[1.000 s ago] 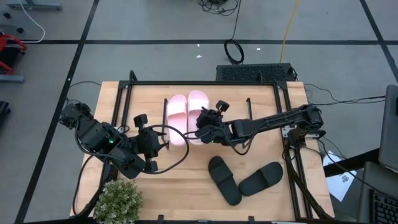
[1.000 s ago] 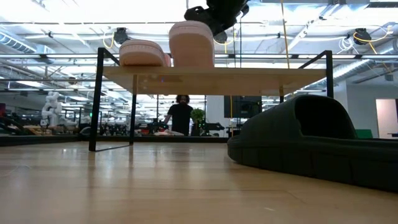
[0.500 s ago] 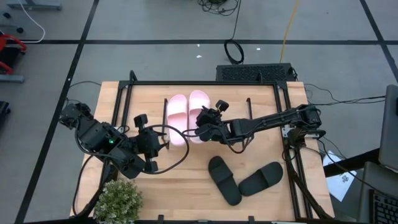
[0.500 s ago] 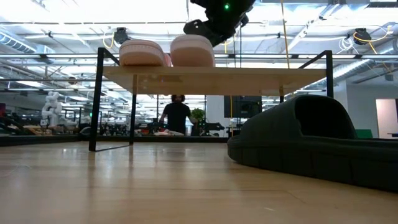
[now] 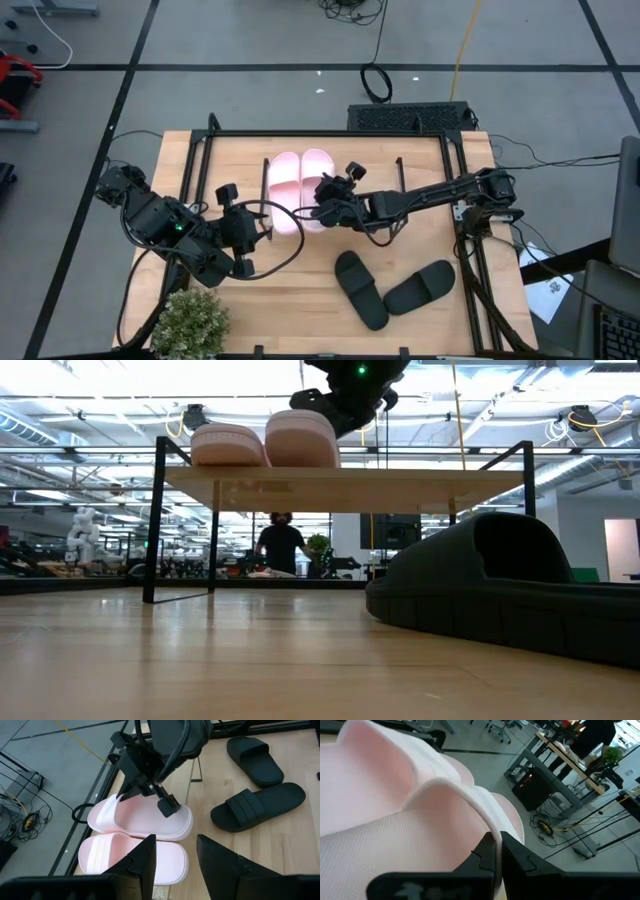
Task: Pick and place slides into the shelf
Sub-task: Put the pink slipper on the shelf, then put the left black slipper on the shelf
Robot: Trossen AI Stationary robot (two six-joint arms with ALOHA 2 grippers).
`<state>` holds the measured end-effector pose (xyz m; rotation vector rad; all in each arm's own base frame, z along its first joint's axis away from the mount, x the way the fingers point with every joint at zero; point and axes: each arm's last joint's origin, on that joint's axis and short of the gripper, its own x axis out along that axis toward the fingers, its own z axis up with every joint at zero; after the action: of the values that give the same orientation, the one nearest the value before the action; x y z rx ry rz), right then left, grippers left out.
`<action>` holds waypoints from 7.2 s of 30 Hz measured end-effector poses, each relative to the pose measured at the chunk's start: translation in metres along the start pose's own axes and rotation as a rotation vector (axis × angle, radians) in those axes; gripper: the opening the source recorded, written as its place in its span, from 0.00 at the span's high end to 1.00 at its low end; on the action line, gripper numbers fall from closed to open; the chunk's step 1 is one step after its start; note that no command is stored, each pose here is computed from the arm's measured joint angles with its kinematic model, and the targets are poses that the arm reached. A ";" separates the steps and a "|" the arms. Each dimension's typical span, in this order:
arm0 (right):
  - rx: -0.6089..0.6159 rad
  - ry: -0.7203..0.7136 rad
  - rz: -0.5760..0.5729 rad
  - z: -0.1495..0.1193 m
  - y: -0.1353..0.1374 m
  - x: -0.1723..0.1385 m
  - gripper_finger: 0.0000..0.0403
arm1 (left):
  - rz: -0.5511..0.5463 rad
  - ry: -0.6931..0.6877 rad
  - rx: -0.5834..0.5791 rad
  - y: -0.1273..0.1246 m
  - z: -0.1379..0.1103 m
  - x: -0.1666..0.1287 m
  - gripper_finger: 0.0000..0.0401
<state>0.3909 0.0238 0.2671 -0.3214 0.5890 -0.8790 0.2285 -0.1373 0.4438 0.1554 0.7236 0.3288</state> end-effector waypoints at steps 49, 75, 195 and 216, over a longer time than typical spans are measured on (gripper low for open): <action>-0.002 -0.029 -0.037 -0.010 0.030 0.001 1.00 | -0.001 -0.002 -0.001 0.000 0.000 0.000 0.65; 0.029 -0.040 0.010 -0.007 0.030 0.004 0.97 | -0.001 -0.003 -0.002 0.000 0.000 0.000 0.65; -0.098 0.561 0.648 -0.168 0.022 -0.269 0.51 | -0.462 -0.131 0.086 -0.177 0.019 0.138 0.65; -0.122 0.273 0.602 -0.180 0.009 -0.292 0.51 | -0.496 -0.005 0.147 -0.200 -0.007 0.242 0.65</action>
<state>0.1432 0.2566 0.2207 -0.1177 0.9344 -0.3048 0.4420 -0.2407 0.2378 0.1103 0.7559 -0.1979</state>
